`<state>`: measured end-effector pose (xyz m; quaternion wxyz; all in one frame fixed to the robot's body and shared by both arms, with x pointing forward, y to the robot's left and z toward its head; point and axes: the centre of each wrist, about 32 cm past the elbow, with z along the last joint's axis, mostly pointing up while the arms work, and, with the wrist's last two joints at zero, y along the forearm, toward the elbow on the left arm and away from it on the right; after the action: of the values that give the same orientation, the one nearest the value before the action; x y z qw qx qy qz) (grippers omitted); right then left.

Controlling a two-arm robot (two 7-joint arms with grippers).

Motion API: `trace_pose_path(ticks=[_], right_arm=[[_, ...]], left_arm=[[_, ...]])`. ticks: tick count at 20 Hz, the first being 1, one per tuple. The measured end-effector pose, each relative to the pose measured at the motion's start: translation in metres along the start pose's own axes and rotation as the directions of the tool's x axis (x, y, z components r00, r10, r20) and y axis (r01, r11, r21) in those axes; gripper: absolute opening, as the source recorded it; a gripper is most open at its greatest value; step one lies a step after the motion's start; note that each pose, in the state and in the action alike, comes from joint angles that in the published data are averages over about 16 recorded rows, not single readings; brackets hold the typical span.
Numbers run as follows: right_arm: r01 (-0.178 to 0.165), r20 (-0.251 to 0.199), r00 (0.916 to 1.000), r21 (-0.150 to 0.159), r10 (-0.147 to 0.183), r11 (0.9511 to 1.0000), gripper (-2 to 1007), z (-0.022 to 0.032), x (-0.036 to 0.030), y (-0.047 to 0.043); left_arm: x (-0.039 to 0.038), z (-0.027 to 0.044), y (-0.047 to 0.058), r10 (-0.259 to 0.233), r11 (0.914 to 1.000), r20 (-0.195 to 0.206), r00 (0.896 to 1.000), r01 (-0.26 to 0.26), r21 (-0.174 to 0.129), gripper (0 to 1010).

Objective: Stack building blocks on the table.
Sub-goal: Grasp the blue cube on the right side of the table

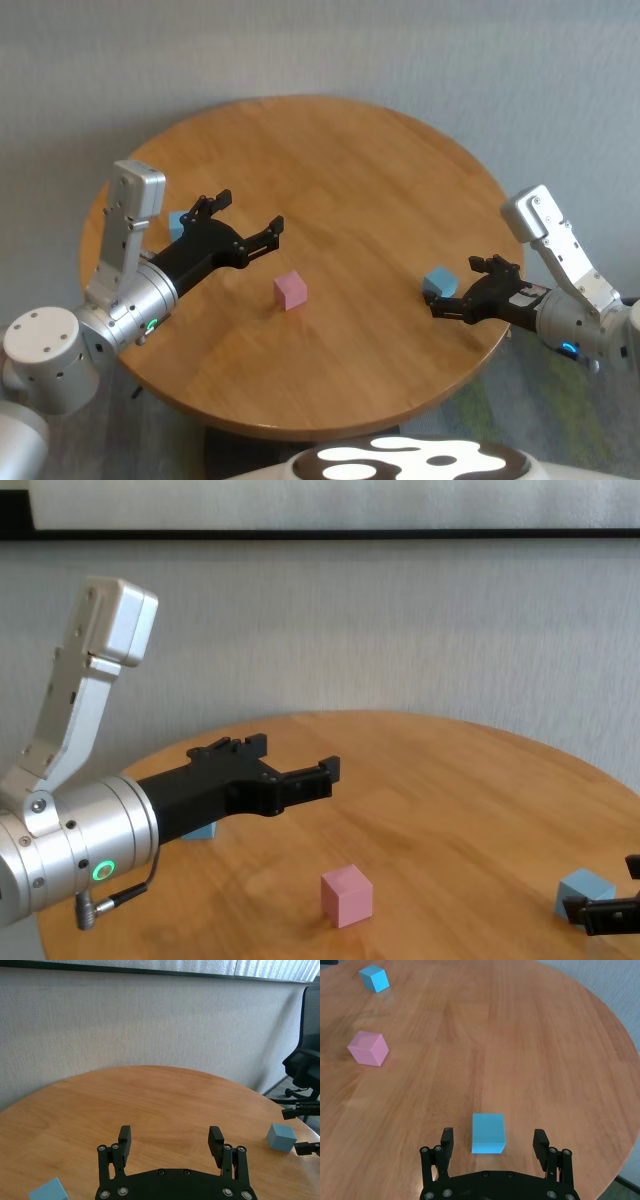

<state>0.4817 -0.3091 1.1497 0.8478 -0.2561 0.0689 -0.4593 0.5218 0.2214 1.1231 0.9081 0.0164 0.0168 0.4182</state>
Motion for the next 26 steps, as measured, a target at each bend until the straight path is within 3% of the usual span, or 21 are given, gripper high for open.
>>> trace_pose_path(ticks=[8, 26], right_arm=[[-0.004, -0.032, 0.9995, -0.029, 0.003, 0.9996, 1005, 0.0001, 0.0, 0.0057], [-0.013, -0.041, 0.9991, -0.029, 0.012, 0.9995, 1005, 0.0019, -0.0024, 0.0145]], left_arm=[[0.0, 0.0, 0.0, 0.0, 1.0, 0.0, 1.0, 0.0, 0.0, 1000], [0.0, 0.0, 0.0, 0.0, 1.0, 0.0, 1.0, 0.0, 0.0, 1000]])
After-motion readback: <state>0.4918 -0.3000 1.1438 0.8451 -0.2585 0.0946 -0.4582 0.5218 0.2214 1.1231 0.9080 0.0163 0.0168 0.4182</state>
